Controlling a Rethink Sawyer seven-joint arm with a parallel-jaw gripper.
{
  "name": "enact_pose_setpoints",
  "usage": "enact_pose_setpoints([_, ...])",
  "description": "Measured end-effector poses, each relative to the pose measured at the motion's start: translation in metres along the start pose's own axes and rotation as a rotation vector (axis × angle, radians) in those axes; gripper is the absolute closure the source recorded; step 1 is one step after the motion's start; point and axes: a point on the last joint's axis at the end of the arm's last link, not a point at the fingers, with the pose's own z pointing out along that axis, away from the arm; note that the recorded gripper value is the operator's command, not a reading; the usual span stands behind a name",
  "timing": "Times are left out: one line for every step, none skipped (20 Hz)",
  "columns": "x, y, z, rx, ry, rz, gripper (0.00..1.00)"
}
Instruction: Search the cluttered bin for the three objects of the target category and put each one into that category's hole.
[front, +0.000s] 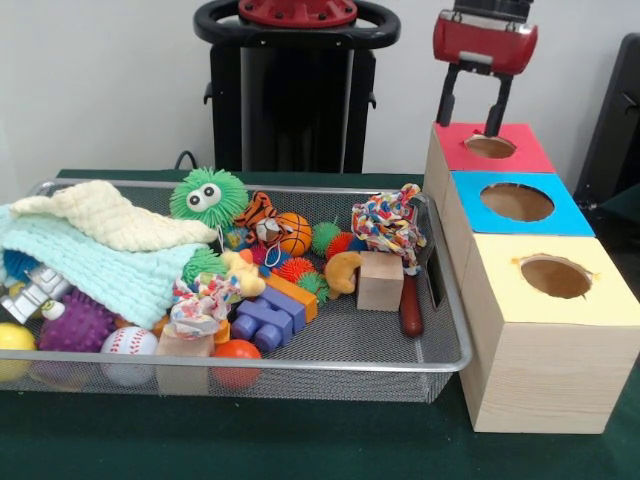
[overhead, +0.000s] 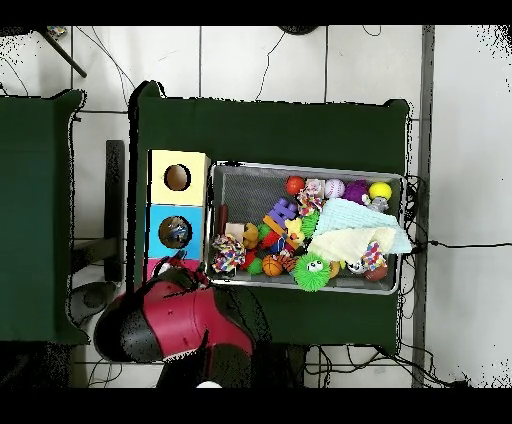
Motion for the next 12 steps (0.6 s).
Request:
enact_pose_setpoints([0.000, -0.001, 0.002, 0.004, 0.004, 0.021, 0.00])
enact_pose_setpoints([-0.002, -0.003, 0.006, 0.006, 0.006, 0.059, 0.00])
enact_pose_setpoints([-0.004, -0.005, 0.011, 0.009, 0.009, 0.098, 0.00])
enact_pose_setpoints([-0.006, -0.006, 0.016, 0.007, 0.005, 0.127, 0.00])
enact_pose_setpoints([-0.009, -0.007, 0.021, 0.005, 0.001, 0.156, 0.00])
enact_pose_setpoints([-0.010, -0.009, 0.025, 0.004, -0.005, 0.172, 0.00])
enact_pose_setpoints([-0.011, -0.010, 0.029, 0.004, -0.011, 0.187, 0.00])
enact_pose_setpoints([-0.012, -0.012, 0.033, 0.005, -0.021, 0.196, 0.00])
enact_pose_setpoints([-0.012, -0.013, 0.037, 0.006, -0.031, 0.204, 0.00])
enact_pose_setpoints([-0.012, -0.014, 0.038, 0.010, -0.035, 0.205, 0.00])
enact_pose_setpoints([-0.011, -0.015, 0.040, 0.013, -0.040, 0.206, 0.00])
enact_pose_setpoints([-0.010, -0.015, 0.042, 0.017, -0.044, 0.207, 0.00])
